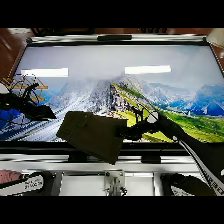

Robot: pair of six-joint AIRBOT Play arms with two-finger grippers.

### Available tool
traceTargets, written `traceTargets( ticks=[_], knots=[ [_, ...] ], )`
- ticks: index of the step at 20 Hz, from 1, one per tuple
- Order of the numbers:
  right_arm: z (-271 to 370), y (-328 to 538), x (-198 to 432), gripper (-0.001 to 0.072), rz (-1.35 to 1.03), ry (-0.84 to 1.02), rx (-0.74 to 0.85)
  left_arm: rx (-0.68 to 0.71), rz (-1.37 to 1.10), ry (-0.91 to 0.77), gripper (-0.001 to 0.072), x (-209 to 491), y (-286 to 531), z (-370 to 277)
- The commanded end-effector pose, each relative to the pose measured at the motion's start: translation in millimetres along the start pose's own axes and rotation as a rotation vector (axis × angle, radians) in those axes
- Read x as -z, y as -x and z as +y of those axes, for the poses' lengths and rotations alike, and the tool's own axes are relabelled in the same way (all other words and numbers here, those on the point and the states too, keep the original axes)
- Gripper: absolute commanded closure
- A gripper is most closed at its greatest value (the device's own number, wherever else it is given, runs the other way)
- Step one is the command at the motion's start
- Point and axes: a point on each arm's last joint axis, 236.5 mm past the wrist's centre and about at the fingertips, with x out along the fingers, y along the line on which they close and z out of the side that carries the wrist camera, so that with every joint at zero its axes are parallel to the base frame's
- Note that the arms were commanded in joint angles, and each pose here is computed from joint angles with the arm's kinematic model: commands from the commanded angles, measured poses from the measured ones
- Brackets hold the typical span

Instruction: Fold the shirts.

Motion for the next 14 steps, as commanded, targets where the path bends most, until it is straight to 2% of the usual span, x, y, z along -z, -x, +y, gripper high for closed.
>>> traceTargets(
  ticks=[1,7,8,9,10,14],
  knots=[
    [-1,4,10,0.0037,0.022,-0.002,0.031,-0.004,-0.010,-0.004,0.0099,0,3,-1],
    [15,-53,14,0.0043,0.011,-0.040,0.017,-0.004,-0.011,-0.005,0.0099,0,3,-1],
    [18,-56,4,0.0156,-0.033,-0.054,0.009,-0.005,-0.011,-0.005,0.0099,0,3,-2],
    [21,-55,-5,0.0388,-0.074,-0.069,-0.004,-0.005,-0.012,-0.005,0.0099,0,4,-2],
    [24,-49,-16,0.0652,-0.112,-0.076,-0.016,-0.005,-0.012,-0.005,0.0099,0,4,-2],
    [39,10,-78,0.0645,-0.322,0.030,-0.064,0.001,-0.018,-0.003,0.0101,-2,3,-3]
  ],
)
